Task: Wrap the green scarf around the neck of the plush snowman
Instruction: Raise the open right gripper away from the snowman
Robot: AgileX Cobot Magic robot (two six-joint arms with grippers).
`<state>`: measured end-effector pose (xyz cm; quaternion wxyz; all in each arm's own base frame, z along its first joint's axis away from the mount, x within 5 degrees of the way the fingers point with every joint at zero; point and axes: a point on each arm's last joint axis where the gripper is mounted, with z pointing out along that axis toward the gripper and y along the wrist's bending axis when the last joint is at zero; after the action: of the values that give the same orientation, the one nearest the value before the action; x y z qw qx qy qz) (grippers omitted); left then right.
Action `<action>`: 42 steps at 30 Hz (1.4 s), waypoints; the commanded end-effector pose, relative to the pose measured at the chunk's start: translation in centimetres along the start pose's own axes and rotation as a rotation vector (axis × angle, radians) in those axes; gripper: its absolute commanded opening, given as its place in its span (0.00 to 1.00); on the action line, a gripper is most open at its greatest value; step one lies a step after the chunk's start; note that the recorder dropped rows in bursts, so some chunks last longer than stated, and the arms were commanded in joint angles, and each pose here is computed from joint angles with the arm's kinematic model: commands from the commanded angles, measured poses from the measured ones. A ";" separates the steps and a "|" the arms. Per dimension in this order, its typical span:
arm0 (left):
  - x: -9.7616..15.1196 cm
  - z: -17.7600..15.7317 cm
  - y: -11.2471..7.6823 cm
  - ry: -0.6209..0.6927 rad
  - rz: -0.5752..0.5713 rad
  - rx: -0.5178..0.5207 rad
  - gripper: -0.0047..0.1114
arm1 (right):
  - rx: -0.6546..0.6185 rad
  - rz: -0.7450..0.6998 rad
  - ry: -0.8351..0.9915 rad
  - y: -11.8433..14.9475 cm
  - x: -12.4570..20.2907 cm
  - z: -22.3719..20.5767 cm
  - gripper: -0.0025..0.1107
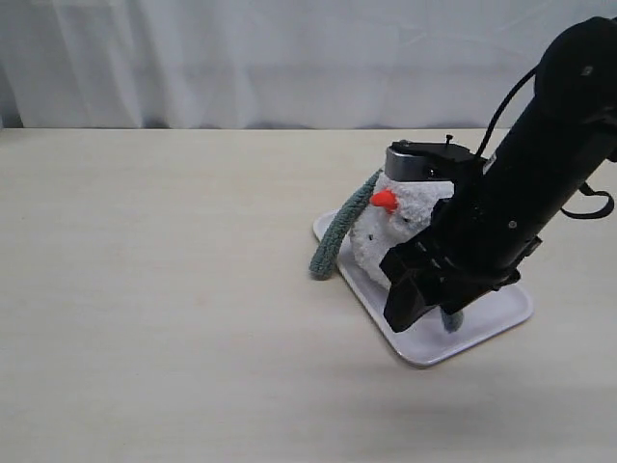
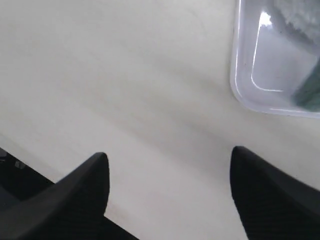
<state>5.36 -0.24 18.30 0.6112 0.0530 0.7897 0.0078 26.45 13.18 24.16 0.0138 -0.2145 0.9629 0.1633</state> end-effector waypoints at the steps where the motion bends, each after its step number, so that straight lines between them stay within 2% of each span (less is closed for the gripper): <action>1: 0.0 0.0 -0.1 -0.013 0.001 0.008 0.04 | -0.002 -0.017 -0.016 0.4 0.5 -1.3 0.59; 8: 0.0 0.0 -0.1 -0.013 0.001 0.008 0.04 | 0.102 -0.085 -0.299 0.9 0.6 -5.1 0.59; 11: 0.0 0.0 -0.1 -0.013 0.001 0.008 0.04 | 0.203 -0.137 -0.469 0.9 0.7 -7.6 0.59; 14: 0.0 0.0 -0.1 -0.013 0.001 0.008 0.04 | 0.319 -0.119 -0.613 0.5 0.9 -9.7 0.59; 17: 0.0 0.0 -0.1 -0.013 0.001 0.008 0.04 | 0.438 -0.055 -0.675 -0.4 1.0 -10.8 0.54; 21: 0.0 0.0 -0.1 -0.013 0.001 0.008 0.04 | 0.578 0.022 -0.654 -2.1 0.8 -10.3 0.42; 26: 0.0 0.0 -0.1 -0.013 0.001 0.008 0.04 | 0.590 0.030 -0.595 -3.0 -0.5 -8.0 0.17; 29: 0.0 0.0 -0.1 -0.013 0.001 0.008 0.04 | 0.579 0.015 -0.607 -3.5 -1.6 -7.0 0.06; 35: 0.0 0.0 -0.1 -0.013 0.001 0.008 0.04 | 0.520 0.124 -0.656 -5.9 -2.9 -5.9 0.06; 42: 0.0 0.0 -0.1 -0.013 0.001 0.008 0.04 | 0.503 0.106 -0.585 -7.3 -4.2 -2.9 0.06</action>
<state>5.36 -0.24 18.30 0.6112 0.0530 0.7897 0.0078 32.95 7.69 25.90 0.3325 -0.0954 0.9379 -0.0263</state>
